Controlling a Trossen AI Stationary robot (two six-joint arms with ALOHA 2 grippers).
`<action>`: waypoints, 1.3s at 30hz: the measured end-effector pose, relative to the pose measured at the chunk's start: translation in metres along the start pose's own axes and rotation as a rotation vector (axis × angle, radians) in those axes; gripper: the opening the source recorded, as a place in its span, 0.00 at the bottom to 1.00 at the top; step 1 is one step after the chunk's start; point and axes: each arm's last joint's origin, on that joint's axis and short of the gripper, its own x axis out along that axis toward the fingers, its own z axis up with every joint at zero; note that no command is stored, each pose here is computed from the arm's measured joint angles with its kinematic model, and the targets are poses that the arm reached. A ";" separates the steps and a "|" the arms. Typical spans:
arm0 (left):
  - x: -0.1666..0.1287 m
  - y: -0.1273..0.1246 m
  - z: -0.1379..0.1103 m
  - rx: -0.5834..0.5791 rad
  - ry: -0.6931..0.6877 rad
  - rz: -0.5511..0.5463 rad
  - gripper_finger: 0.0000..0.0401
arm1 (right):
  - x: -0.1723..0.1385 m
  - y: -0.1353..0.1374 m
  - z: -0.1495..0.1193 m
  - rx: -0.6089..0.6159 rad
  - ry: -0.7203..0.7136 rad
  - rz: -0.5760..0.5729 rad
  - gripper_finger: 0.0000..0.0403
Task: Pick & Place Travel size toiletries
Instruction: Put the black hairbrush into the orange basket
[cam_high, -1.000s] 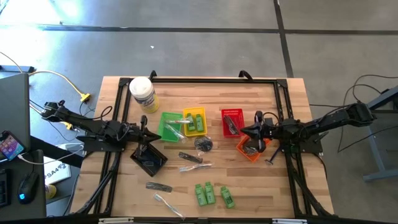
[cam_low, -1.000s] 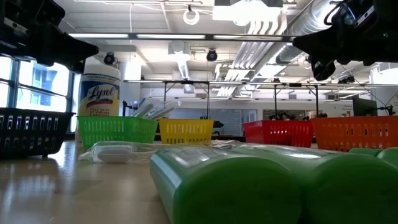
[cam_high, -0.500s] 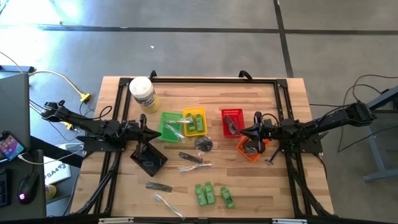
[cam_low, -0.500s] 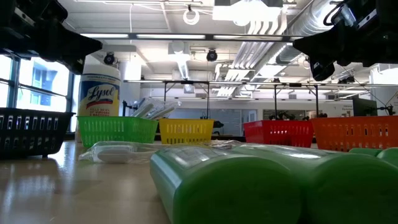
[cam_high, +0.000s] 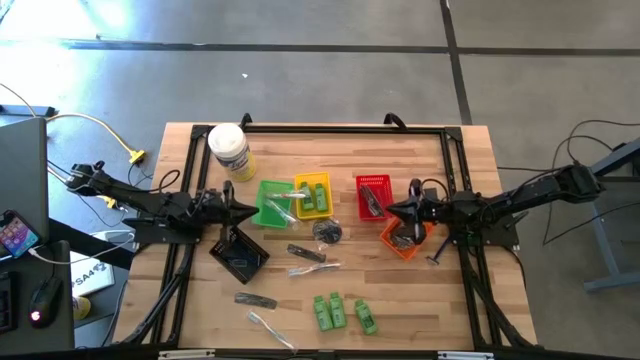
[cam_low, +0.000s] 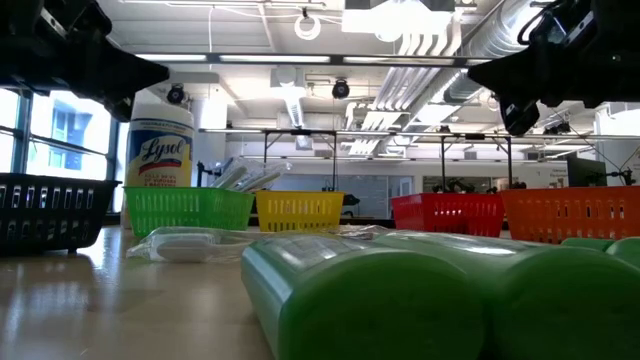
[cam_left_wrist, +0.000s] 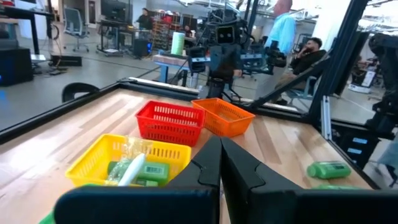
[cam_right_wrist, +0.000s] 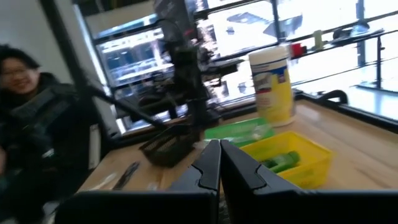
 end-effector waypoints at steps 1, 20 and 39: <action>0.000 0.000 0.000 0.005 0.003 0.000 0.00 | 0.000 0.000 0.000 0.000 -0.004 -0.016 0.00; 0.005 -0.001 -0.006 0.123 0.046 0.010 0.00 | -0.002 0.010 -0.002 -0.097 0.000 0.015 0.00; 0.005 -0.001 -0.005 0.075 0.040 0.010 0.00 | -0.002 0.011 -0.002 -0.098 0.001 0.057 0.01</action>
